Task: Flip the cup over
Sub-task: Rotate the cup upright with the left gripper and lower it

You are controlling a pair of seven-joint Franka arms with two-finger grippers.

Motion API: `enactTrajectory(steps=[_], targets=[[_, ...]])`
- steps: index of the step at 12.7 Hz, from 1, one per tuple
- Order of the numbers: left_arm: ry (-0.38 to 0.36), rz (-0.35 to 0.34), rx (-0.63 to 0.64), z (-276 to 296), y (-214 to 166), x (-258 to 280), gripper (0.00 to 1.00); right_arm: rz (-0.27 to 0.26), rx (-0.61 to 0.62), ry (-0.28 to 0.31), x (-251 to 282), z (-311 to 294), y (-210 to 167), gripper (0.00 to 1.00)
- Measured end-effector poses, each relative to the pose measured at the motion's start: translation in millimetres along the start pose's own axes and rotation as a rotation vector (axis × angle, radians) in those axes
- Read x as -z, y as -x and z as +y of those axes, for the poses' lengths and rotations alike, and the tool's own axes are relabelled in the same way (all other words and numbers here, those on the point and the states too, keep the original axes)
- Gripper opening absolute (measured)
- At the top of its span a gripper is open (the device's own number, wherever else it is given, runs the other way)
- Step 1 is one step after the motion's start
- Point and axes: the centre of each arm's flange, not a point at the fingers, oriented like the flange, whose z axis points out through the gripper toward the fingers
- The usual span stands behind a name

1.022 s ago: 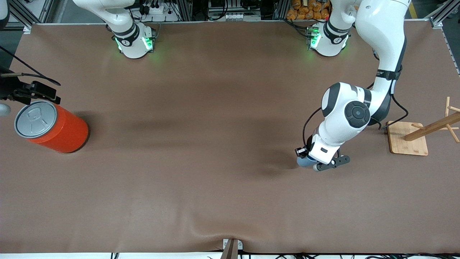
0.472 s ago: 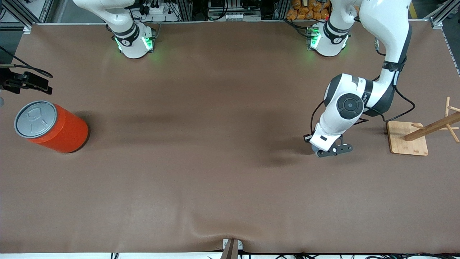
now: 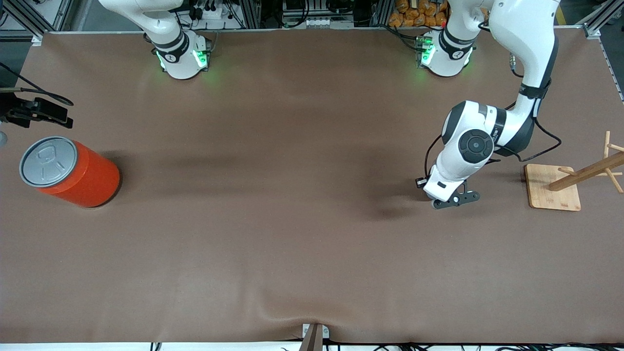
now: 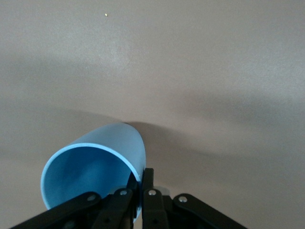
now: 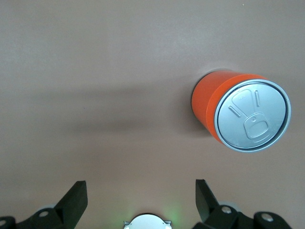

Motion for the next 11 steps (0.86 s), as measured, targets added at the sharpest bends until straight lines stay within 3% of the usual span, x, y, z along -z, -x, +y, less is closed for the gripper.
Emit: enactTrajectory(steps=[11], targets=[[0.073,-0.030,0.066,4.5,1.5,4.6,0.05,0.000,0.000,-0.001,-0.2,-0.3,-0.2,1.00]])
